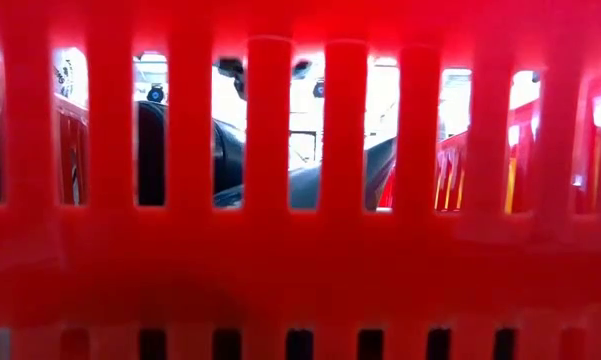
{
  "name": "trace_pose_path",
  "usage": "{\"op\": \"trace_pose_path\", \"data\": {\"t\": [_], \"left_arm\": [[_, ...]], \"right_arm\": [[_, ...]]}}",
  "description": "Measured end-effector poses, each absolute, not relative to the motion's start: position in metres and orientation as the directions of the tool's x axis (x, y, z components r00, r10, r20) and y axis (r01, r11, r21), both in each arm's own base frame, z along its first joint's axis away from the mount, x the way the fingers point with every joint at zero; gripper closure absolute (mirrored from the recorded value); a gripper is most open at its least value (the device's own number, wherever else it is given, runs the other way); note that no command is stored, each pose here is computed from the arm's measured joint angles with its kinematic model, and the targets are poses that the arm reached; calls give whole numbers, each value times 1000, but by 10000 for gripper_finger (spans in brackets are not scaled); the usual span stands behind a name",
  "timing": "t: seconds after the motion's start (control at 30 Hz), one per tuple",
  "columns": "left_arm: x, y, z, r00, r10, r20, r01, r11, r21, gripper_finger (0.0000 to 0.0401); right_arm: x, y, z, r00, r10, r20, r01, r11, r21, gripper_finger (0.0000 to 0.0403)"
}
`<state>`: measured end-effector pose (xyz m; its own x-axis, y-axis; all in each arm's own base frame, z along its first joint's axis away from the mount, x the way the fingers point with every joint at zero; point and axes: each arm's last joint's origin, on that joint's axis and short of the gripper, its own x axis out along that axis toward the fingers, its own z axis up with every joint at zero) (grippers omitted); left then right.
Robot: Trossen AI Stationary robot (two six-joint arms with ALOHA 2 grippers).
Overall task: Pick & Place Travel size toiletries
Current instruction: Put the blue toothbrush into the yellow bin
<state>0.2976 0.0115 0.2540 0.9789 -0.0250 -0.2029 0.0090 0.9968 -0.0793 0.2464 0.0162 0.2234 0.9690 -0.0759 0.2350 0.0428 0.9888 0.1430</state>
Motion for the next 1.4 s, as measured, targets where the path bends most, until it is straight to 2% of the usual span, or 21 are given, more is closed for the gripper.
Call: {"op": "trace_pose_path", "data": {"t": [0.27,0.67,0.9,1.4], "left_arm": [[303,12,251,983,-25,-181,9,996,-88,318],[303,12,251,983,-27,-179,12,996,-84,318],[302,12,251,982,-28,-185,12,996,-84,318],[302,12,250,980,-24,-199,7,996,-84,311]], "right_arm": [[246,16,223,969,-76,234,45,990,135,210],[247,16,223,971,-78,227,48,990,134,324],[247,16,223,971,-80,227,50,990,134,372],[247,15,221,971,-124,204,97,985,141,383]]}}
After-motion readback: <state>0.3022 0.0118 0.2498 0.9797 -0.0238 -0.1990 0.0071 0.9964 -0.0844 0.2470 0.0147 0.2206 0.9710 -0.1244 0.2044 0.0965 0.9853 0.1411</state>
